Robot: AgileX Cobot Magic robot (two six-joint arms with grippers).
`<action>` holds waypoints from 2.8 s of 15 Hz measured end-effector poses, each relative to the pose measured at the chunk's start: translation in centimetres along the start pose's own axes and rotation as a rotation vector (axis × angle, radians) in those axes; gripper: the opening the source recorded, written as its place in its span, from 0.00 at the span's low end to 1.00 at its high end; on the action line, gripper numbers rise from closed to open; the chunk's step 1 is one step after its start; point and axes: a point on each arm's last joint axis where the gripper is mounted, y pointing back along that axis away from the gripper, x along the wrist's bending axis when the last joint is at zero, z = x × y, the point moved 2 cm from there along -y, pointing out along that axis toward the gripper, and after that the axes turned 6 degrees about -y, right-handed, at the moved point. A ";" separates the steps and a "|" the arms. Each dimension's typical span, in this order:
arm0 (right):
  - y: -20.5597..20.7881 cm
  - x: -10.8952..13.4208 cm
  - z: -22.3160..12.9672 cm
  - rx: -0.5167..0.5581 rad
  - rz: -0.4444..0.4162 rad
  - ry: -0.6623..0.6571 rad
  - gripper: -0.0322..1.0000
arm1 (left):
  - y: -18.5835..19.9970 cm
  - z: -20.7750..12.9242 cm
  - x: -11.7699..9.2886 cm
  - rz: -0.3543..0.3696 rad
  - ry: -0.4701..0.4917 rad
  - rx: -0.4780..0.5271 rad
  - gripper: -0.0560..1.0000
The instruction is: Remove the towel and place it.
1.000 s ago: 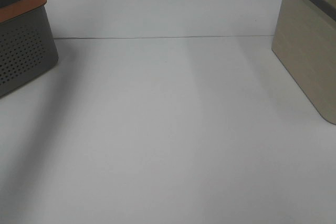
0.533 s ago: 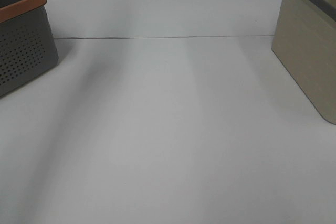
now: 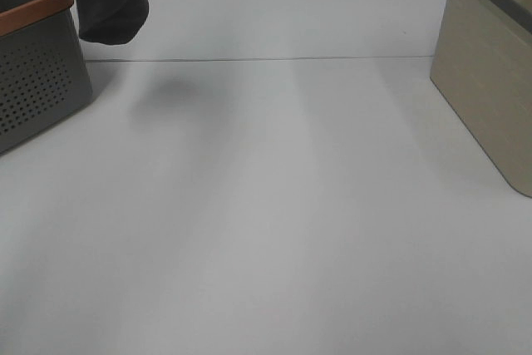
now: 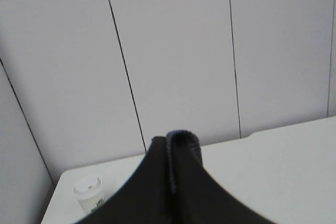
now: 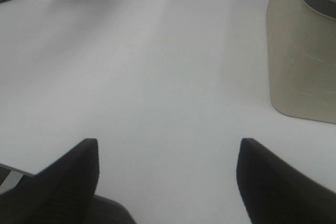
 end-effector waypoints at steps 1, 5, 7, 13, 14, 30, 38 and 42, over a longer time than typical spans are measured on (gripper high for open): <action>0.0 0.0 0.0 0.000 0.000 0.009 0.73 | 0.1 -0.4 -1.2 0.016 -0.006 0.042 0.05; -1.6 -0.1 2.5 -0.014 -0.005 0.125 0.73 | 0.1 -2.3 -4.3 0.084 0.045 0.175 0.05; -2.7 0.0 3.9 -0.047 0.011 0.186 0.73 | 0.0 -3.0 -5.3 0.084 0.046 0.207 0.05; -9.4 1.1 8.2 -0.122 0.166 0.339 0.73 | -2.0 -7.6 -9.1 0.110 0.075 0.364 0.05; -10.2 1.2 8.3 -0.110 0.187 0.339 0.73 | -2.0 -7.9 -9.3 0.112 0.083 0.373 0.05; -29.4 11.9 6.6 0.194 0.330 0.280 0.72 | -2.2 -9.1 -13.9 0.008 0.226 0.282 0.05; -39.5 19.8 5.9 0.218 0.120 0.009 0.72 | -2.1 -9.2 -13.8 0.021 0.224 0.292 0.05; -41.8 21.5 6.7 0.142 0.046 -0.035 0.72 | -2.1 -9.2 -13.8 0.020 0.222 0.292 0.05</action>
